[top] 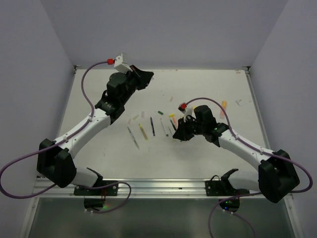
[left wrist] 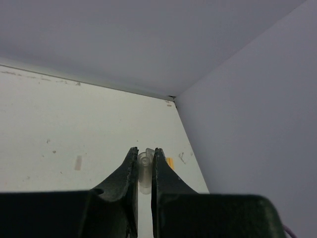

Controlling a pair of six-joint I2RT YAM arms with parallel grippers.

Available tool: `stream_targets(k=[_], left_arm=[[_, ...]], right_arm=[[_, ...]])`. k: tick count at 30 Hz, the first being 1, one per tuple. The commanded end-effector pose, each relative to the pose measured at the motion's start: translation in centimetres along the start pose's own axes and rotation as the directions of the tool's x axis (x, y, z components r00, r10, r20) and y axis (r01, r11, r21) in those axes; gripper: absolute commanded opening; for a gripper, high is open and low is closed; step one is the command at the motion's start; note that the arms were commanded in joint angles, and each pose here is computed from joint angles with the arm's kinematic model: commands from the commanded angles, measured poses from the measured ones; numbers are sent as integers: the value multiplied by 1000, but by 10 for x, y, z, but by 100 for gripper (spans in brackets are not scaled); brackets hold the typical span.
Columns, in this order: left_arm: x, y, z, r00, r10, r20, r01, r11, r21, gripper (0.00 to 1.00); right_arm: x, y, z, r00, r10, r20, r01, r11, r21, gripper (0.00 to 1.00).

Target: Open the pen caps

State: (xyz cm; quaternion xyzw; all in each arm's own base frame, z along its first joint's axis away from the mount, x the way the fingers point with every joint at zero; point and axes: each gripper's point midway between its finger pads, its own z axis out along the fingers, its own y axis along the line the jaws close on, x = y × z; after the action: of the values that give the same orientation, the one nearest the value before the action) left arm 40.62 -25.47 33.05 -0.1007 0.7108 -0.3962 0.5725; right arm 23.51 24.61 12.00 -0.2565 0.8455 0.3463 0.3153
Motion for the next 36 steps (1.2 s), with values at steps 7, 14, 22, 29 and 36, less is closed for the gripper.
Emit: stream_targets(k=[7,14,22,29,36], left_arm=[[0,1,3,996,79,-53,-79,997,-4,0],[103,63,-22,917,17,-399,-69,991,-116,4],[169,120,-20,825,-43,-564,-121,961,-249,6],[197,150,-5,773,-56,-632,-182,935,-306,9],[216,169,6,736,-74,-673,-213,918,-334,14]], right_arm=[[11,-14,-3,996,89,-17,-87,990,108,0],[9,-14,29,985,168,-40,-160,974,161,0],[5,-14,79,974,222,-51,-200,941,272,0],[10,-15,109,969,231,-89,-185,915,358,0],[21,-27,125,957,261,-130,-187,892,412,5]])
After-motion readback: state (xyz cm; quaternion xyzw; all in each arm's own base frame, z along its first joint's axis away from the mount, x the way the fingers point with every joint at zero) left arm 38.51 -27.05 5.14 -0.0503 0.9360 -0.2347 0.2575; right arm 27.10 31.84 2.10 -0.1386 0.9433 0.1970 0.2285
